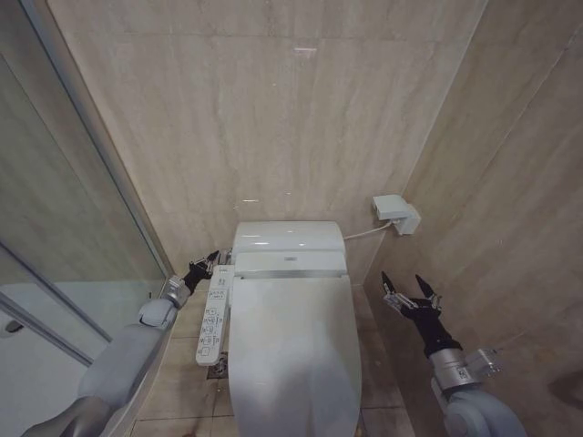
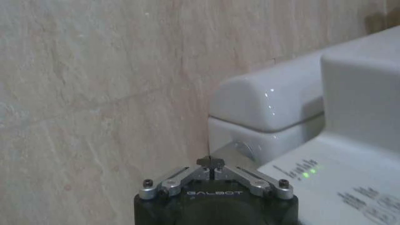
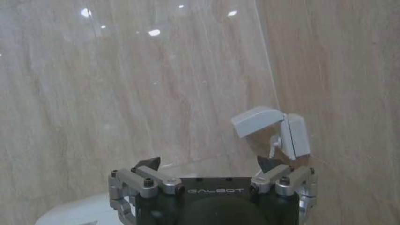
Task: Open the toilet lid, clean the toilet bowl with a toilet brush, close the toilet lid, and flush.
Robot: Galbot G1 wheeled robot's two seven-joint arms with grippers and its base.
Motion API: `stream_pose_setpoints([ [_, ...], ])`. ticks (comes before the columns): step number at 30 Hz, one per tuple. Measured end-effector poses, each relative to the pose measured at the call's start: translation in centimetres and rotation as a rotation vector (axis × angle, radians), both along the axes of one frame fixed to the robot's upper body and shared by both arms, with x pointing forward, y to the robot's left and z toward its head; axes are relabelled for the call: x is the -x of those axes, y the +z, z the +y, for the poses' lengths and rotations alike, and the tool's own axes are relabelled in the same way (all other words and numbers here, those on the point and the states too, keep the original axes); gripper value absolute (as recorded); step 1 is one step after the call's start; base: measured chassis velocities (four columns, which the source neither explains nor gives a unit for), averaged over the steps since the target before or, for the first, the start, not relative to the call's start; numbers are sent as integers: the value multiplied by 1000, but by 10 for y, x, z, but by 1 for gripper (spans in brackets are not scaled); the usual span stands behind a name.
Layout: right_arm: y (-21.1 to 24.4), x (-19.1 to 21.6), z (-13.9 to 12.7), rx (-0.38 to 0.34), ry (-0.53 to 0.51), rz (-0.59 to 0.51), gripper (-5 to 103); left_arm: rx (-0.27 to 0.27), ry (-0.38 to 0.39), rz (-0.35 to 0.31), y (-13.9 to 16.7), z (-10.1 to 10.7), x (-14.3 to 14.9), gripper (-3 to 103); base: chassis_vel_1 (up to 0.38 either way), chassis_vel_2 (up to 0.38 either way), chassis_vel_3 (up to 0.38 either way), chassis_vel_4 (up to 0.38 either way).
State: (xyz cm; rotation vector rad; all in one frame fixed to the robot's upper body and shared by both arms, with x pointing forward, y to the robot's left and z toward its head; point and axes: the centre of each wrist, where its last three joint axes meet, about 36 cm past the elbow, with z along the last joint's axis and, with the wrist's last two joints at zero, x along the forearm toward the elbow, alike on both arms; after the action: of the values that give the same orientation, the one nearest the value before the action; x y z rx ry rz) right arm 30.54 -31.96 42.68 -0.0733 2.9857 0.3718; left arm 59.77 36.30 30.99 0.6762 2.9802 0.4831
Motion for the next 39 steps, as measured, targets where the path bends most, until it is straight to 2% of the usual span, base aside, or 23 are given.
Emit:
stream_pose_setpoints([
  [20,0,0,0,0,0,0,100,-16,-34,16,-9,-5,7,0,0,0,0,0],
  [32,0,0,0,0,0,0,100,-31,-57,50,-17,-13,-1,0,0,0,0,0],
  [39,0,0,0,0,0,0,100,-27,-52,47,-13,-16,-9,0,0,0,0,0],
])
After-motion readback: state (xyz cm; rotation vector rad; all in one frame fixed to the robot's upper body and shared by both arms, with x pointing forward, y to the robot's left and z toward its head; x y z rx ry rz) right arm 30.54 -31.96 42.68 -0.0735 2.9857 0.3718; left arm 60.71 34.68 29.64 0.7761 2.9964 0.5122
